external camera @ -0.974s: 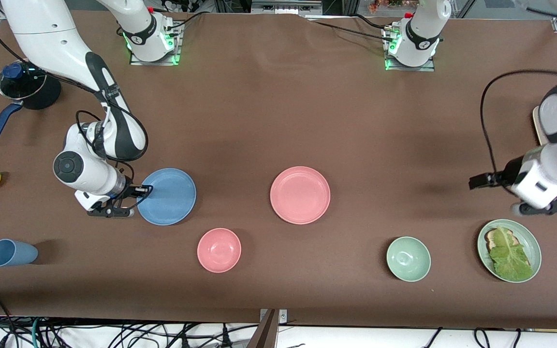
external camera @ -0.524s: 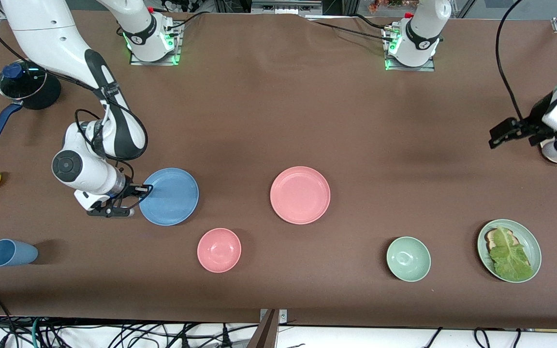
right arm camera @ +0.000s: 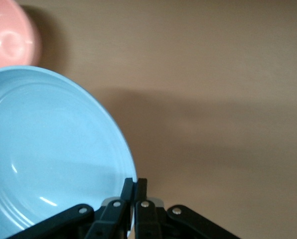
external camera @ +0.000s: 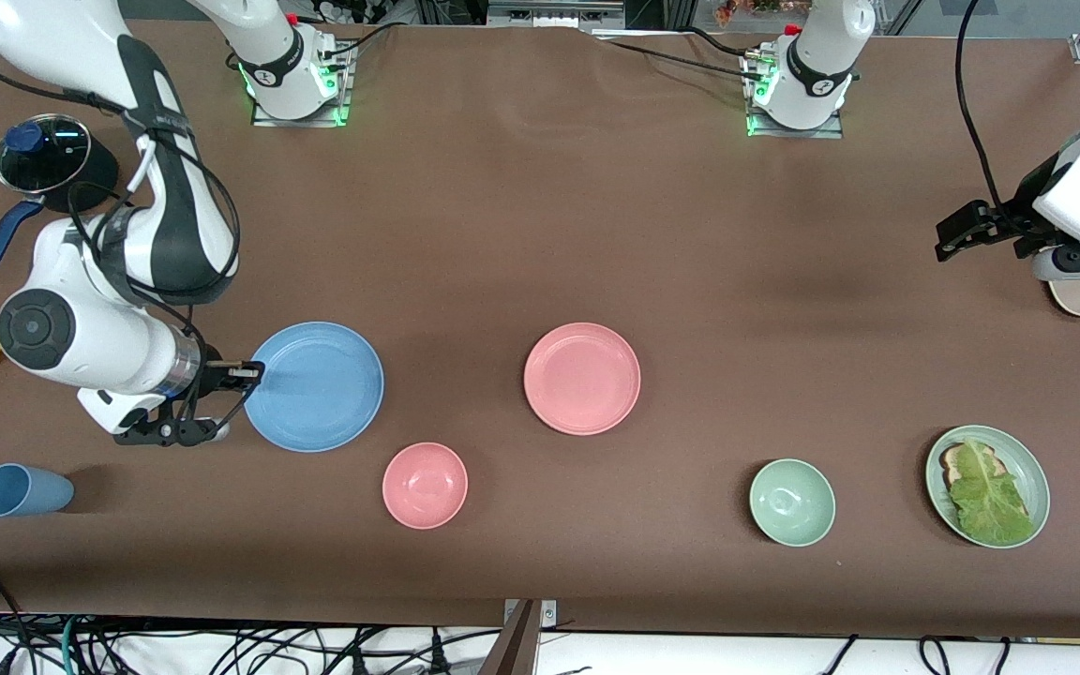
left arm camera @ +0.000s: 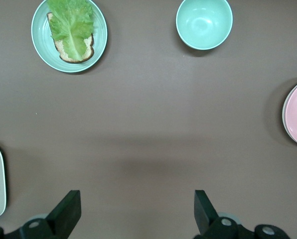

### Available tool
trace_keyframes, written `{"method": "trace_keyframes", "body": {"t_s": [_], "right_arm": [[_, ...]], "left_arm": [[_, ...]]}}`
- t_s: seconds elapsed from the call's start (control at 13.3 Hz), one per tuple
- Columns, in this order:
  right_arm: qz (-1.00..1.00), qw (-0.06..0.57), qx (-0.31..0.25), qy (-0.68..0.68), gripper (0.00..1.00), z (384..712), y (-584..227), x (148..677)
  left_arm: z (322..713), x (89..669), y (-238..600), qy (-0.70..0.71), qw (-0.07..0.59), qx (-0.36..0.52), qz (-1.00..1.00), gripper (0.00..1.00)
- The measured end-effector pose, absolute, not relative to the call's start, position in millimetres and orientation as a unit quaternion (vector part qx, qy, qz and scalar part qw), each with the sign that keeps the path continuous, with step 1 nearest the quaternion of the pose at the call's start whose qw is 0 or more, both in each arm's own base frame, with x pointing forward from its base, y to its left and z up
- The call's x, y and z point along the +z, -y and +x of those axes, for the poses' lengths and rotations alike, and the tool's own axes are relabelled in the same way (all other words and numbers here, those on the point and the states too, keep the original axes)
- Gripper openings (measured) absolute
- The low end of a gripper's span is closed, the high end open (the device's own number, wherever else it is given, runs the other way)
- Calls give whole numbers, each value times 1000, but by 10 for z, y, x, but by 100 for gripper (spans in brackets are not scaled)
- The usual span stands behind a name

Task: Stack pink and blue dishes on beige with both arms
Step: 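Carry the blue plate with the right gripper onto the pink plate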

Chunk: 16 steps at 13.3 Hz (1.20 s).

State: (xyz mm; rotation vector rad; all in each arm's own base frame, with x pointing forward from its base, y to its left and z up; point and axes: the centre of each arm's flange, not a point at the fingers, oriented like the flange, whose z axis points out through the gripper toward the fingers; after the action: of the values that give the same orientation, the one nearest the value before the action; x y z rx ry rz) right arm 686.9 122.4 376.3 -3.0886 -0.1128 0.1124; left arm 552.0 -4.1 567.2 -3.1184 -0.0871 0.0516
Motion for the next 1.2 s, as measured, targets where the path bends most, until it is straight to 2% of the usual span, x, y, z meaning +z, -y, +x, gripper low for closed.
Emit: {"method": "trace_keyframes", "body": {"t_s": [0.15,0.37,0.82,0.97,1.2], "right_arm": [[-998,52,42,14,4,6795,-1656,3767],[-997,60,38,-24,4,6596,-2530,3662],[-989,77,-10,-128,4,5870,-4427,2942],[-986,75,-15,-147,4,5730,-4692,2629],[-985,71,-19,-155,4,5803,-4694,2481]], "left_arm": [[5520,5672,41,28,11,17,-999,100],[5521,5672,42,27,11,16,-999,100],[5536,5651,11,30,11,18,-999,100],[5573,5658,-12,32,10,16,-999,100],[5626,5674,-14,32,10,13,-999,100]]}}
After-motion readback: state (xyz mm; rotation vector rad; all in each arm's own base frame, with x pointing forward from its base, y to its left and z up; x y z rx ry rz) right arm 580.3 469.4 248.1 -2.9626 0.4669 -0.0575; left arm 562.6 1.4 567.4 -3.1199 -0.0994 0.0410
